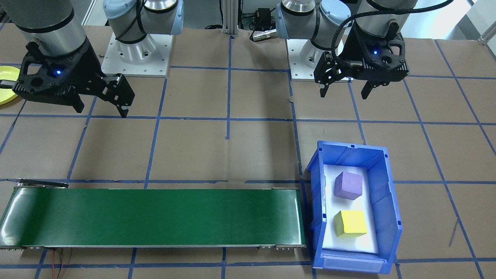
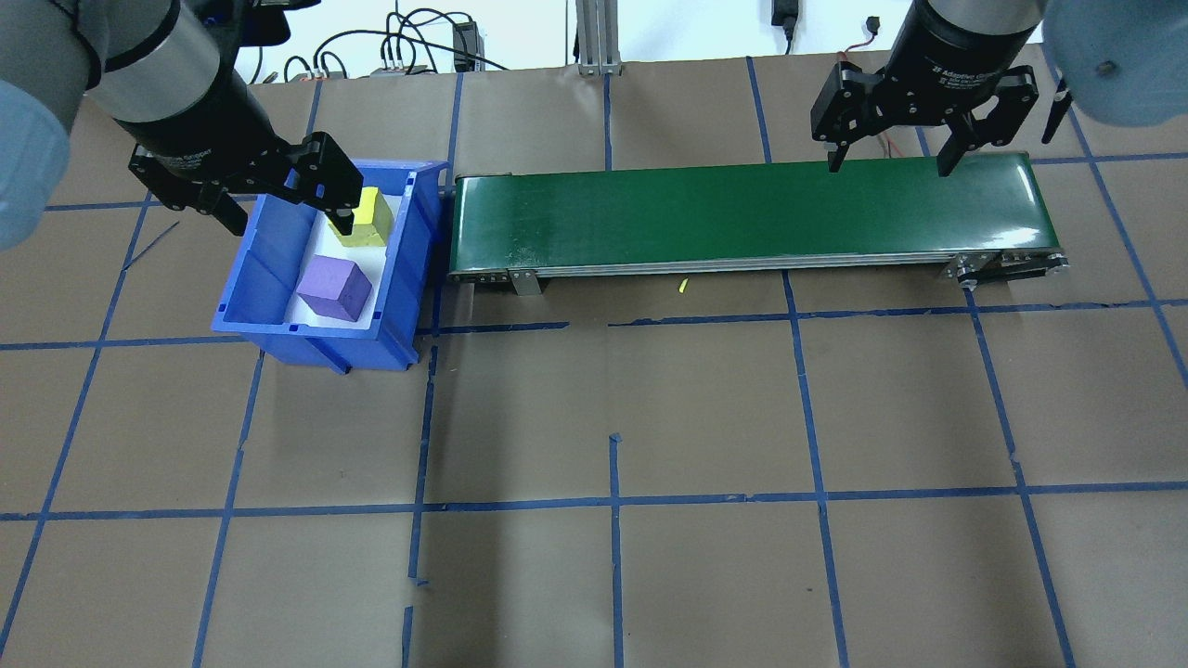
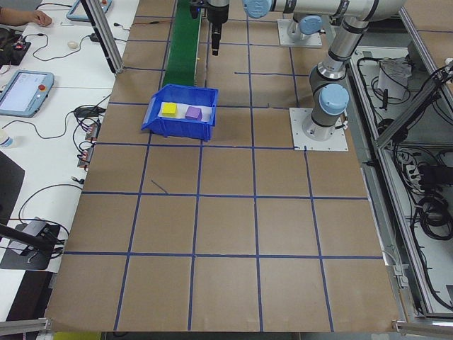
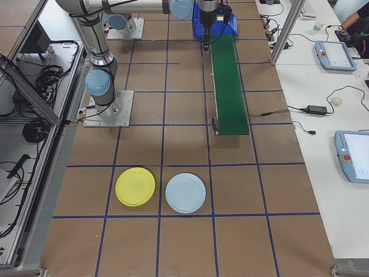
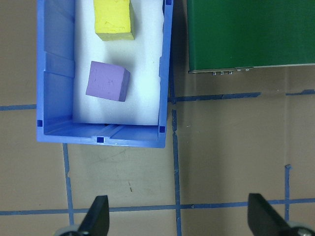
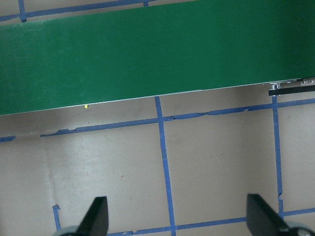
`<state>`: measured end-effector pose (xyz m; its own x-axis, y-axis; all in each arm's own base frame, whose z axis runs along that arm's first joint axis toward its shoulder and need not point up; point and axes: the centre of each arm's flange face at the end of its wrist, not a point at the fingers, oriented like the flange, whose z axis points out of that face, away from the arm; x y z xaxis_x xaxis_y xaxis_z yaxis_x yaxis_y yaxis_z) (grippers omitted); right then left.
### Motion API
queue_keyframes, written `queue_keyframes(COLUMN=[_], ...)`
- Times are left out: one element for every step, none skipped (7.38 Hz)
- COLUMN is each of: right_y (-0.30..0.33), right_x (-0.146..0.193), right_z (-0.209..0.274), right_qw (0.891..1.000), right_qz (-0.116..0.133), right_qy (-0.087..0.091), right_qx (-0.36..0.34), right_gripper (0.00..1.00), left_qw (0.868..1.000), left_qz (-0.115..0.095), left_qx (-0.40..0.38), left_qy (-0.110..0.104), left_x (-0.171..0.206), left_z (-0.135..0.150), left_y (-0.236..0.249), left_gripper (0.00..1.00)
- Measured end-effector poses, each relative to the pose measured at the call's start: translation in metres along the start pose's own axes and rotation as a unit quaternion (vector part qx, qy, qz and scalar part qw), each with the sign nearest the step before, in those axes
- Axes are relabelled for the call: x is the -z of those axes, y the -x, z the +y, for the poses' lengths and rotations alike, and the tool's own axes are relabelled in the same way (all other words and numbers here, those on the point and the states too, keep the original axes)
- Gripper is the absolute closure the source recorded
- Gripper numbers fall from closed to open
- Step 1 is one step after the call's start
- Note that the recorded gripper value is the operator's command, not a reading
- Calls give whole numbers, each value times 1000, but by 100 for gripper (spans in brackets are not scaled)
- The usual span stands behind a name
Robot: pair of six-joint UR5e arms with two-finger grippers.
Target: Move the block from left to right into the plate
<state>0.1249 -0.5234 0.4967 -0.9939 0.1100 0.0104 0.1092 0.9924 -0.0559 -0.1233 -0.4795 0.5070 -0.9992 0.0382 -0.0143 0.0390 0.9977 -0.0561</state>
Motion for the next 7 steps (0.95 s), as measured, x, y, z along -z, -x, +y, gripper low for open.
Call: queue_keyframes(right_y=[0, 0, 0, 0, 0, 0, 0], right_x=[-1, -1, -2, -2, -2, -2, -3], right_z=[0, 0, 1, 1, 1, 1, 1], right_qw=[1000, 1000, 1000, 1000, 1000, 1000, 1000], right_qz=[0, 1, 1, 1, 1, 1, 1], right_qy=[1, 1, 2, 2, 2, 3, 4], right_qx=[0, 0, 0, 0, 0, 0, 1], right_gripper=[0, 0, 0, 0, 0, 0, 0], left_qw=[1000, 1000, 1000, 1000, 999, 999, 999], left_qz=[0, -1, -9, -21, -26, -27, -28], left_qx=[0, -1, -3, -3, -3, -10, -15], left_qy=[1, 0, 5, 17, 26, 30, 29], left_x=[0, 1, 4, 2, -4, -15, -32], left_z=[0, 2, 6, 9, 5, -5, -25], left_y=[0, 0, 2, 5, 9, 16, 27], left_gripper=[0, 0, 0, 0, 0, 0, 0])
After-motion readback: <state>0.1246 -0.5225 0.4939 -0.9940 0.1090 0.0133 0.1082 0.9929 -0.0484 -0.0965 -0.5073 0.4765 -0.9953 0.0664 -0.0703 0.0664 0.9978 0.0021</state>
